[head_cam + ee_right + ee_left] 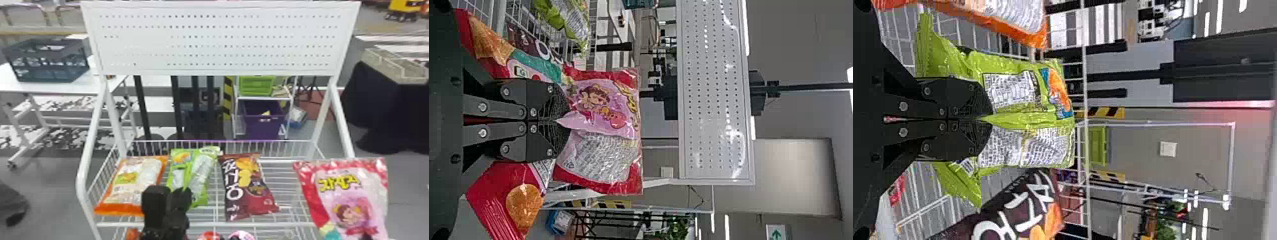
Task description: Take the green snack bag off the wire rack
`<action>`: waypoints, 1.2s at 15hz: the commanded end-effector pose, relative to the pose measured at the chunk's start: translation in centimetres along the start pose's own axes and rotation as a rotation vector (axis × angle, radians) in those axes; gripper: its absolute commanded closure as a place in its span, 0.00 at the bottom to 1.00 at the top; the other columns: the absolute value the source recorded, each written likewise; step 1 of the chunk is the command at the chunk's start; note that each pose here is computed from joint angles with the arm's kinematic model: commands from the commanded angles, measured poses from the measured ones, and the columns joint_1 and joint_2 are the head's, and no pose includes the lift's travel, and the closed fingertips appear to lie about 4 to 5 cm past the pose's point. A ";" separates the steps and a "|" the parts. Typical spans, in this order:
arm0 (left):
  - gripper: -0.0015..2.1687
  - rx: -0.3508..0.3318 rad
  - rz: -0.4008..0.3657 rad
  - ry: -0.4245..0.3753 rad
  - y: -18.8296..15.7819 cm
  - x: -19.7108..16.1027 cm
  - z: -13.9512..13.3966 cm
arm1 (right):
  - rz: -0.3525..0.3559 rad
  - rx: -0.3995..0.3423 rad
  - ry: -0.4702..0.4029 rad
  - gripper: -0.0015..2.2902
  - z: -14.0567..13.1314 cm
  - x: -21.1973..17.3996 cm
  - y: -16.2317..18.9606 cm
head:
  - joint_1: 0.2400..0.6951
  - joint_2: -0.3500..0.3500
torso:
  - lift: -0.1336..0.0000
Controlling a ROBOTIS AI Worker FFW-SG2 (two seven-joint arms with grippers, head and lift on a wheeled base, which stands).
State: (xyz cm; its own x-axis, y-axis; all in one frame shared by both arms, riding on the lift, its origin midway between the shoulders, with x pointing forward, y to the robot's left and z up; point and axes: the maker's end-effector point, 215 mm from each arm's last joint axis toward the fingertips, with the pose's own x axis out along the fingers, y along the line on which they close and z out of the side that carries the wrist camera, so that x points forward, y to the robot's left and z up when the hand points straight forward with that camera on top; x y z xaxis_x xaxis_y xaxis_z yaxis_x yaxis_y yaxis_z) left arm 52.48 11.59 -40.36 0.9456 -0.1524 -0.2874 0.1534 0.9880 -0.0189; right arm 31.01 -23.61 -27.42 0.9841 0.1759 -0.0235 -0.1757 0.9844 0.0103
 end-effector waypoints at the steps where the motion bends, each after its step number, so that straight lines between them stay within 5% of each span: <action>1: 0.95 -0.018 0.010 -0.083 0.9 -3.7 3.3 | 0.000 0.001 -0.001 0.95 0.0 0.1 0.0 | 0.57 0.50 | 1.00; 12: 0.95 -0.062 0.198 -0.299 12.5 -18.5 8.5 | 0.000 0.008 -0.004 0.95 -0.2 0.4 0.1 | 0.57 0.50 | 1.00; 18: 0.95 -0.043 0.240 -0.304 15.4 -20.6 8.5 | 0.004 0.008 -0.006 0.95 -0.1 0.4 0.2 | 0.57 0.50 | 1.00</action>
State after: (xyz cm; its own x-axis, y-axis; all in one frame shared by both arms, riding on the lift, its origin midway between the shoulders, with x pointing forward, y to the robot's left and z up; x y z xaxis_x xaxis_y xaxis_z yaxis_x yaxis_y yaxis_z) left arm 37.91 29.11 -26.89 0.9971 0.0763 0.0006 -0.0763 0.9966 -0.0308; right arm 31.35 -23.33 -27.69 0.9837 0.1785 -0.0197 -0.1782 0.9838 0.0189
